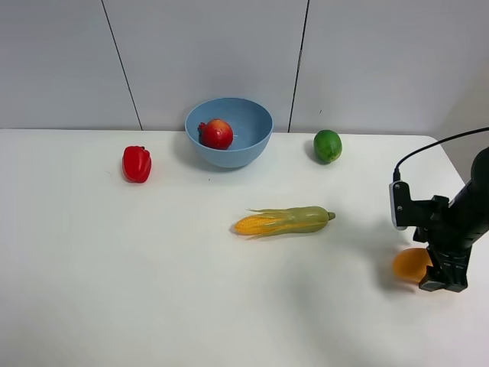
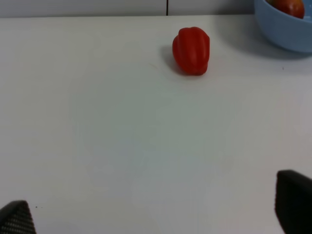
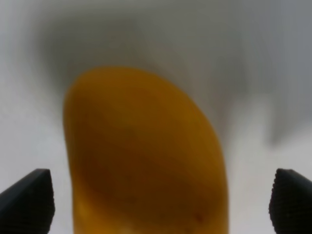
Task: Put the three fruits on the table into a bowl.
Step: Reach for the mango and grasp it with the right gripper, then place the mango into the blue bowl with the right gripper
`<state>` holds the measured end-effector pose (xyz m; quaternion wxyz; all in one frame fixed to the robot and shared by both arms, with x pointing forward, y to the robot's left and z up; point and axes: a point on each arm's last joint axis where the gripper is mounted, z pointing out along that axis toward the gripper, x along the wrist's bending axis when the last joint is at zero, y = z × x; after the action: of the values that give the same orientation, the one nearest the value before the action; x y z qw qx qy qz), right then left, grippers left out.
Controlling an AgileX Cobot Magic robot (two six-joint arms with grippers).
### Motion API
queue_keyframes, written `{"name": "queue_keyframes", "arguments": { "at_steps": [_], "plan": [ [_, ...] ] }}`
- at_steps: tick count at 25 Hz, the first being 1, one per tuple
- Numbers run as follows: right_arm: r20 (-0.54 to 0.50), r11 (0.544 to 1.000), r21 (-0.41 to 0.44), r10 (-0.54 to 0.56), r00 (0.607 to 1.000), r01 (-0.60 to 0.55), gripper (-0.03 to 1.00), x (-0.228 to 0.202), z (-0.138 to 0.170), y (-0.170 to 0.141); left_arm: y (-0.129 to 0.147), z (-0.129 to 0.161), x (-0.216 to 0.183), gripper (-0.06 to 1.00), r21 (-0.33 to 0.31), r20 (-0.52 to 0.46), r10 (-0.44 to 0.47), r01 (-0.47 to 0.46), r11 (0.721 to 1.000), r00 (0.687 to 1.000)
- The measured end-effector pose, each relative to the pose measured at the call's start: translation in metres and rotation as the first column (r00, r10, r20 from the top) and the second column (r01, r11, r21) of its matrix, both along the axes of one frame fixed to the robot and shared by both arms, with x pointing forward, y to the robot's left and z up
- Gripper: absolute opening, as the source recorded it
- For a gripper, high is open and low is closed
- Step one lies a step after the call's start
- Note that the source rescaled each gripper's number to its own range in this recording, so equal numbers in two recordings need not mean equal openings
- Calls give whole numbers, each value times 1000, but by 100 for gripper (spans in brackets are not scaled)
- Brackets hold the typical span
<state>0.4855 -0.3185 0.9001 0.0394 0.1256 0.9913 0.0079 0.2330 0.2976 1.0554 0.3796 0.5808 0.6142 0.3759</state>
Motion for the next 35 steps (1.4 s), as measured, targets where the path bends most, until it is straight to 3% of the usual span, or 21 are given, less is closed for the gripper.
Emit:
{"name": "queue_keyframes", "arguments": {
  "at_steps": [4,6,7,8,9,10,17,20,22,25,27,29,31,33,35],
  "plan": [
    [-35,1000,16,-17,999,17,65,0,-9,1,0,0,0,100,0,0,0,0,1000,1000],
    [-26,1000,18,-22,999,22,59,1,-9,1,0,0,0,100,0,0,0,0,1000,1000],
    [-26,1000,19,-23,999,23,50,1,-9,1,0,0,0,100,0,0,0,0,1000,1000],
    [-27,999,19,-26,999,27,34,1,-9,1,0,0,0,100,0,0,0,0,1000,1000],
    [-30,999,19,-36,999,36,10,1,-9,1,0,0,0,100,0,0,0,0,1000,1000],
    [-35,998,20,-53,998,54,0,0,-9,1,0,0,0,100,0,0,0,0,1000,1000],
    [-38,959,40,-279,960,280,1,0,-3,2,0,0,0,100,0,0,0,0,1000,1000],
    [41,875,141,-473,880,463,1,13,25,6,0,0,0,100,0,0,0,0,1000,1000],
    [64,755,267,-634,770,599,1,22,54,10,0,0,0,100,0,0,0,0,1000,1000],
    [5,523,489,-802,597,699,1,32,102,20,0,0,0,100,0,0,0,0,1000,1000],
    [-46,414,601,-836,547,684,1,37,128,30,0,0,0,100,0,0,0,0,1000,1000],
    [-95,338,687,-835,541,643,1,46,151,44,0,0,0,100,0,0,0,0,1000,1000],
    [-102,313,752,-814,572,580,1,55,170,65,0,0,0,100,0,0,0,0,1000,1000],
    [-34,348,809,-777,628,474,1,66,187,93,0,0,0,100,0,0,0,0,1000,1000],
    [56,387,844,-752,657,372,1,80,194,120,0,0,0,100,0,0,0,0,1000,1000]
  ]
}}
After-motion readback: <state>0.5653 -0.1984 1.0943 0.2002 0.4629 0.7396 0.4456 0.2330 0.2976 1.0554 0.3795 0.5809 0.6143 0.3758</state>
